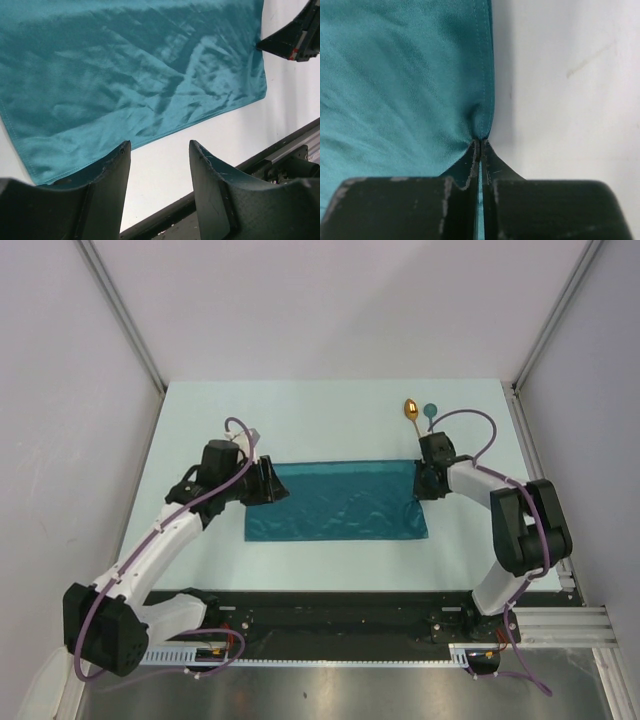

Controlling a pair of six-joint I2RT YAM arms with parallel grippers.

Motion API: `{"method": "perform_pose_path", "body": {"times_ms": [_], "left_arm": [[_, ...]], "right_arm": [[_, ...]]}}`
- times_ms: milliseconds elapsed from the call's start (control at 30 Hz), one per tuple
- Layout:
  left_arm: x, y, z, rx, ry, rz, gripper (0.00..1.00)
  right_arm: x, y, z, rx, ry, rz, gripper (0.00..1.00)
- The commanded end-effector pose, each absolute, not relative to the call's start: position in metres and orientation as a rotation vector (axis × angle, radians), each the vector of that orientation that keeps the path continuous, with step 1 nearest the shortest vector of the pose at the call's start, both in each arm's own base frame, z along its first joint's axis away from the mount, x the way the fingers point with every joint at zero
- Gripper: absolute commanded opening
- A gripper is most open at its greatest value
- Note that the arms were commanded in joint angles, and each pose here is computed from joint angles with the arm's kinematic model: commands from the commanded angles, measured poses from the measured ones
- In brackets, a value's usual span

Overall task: Fold the napkin into a case and place the utensils inside
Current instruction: Pick up the rectangle-folded napkin from the center of the board, then fold the rectangle-folded napkin at the center of the board.

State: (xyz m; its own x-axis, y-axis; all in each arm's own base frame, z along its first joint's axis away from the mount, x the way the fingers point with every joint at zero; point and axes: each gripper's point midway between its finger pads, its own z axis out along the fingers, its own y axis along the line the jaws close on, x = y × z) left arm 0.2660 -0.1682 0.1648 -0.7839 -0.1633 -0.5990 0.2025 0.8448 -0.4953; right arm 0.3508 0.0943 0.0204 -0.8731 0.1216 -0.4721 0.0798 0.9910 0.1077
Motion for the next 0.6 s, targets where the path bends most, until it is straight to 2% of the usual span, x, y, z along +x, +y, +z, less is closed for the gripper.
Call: {"method": "perform_pose_path", "body": {"times_ms": [0, 100, 567], "left_arm": [[0.273, -0.176, 0.175, 0.013, 2.325, -0.791, 0.55], [0.274, -0.179, 0.172, 0.005, 2.331, -0.809, 0.55], [0.29, -0.181, 0.141, -0.021, 2.421, -0.785, 0.54]], "right_arm": [[0.345, 0.095, 0.052, 0.163, 2.59, 0.153, 0.0], [0.348, 0.104, 0.069, 0.148, 2.56, 0.207, 0.0], [0.35, 0.116, 0.082, 0.109, 2.544, 0.245, 0.0]]}}
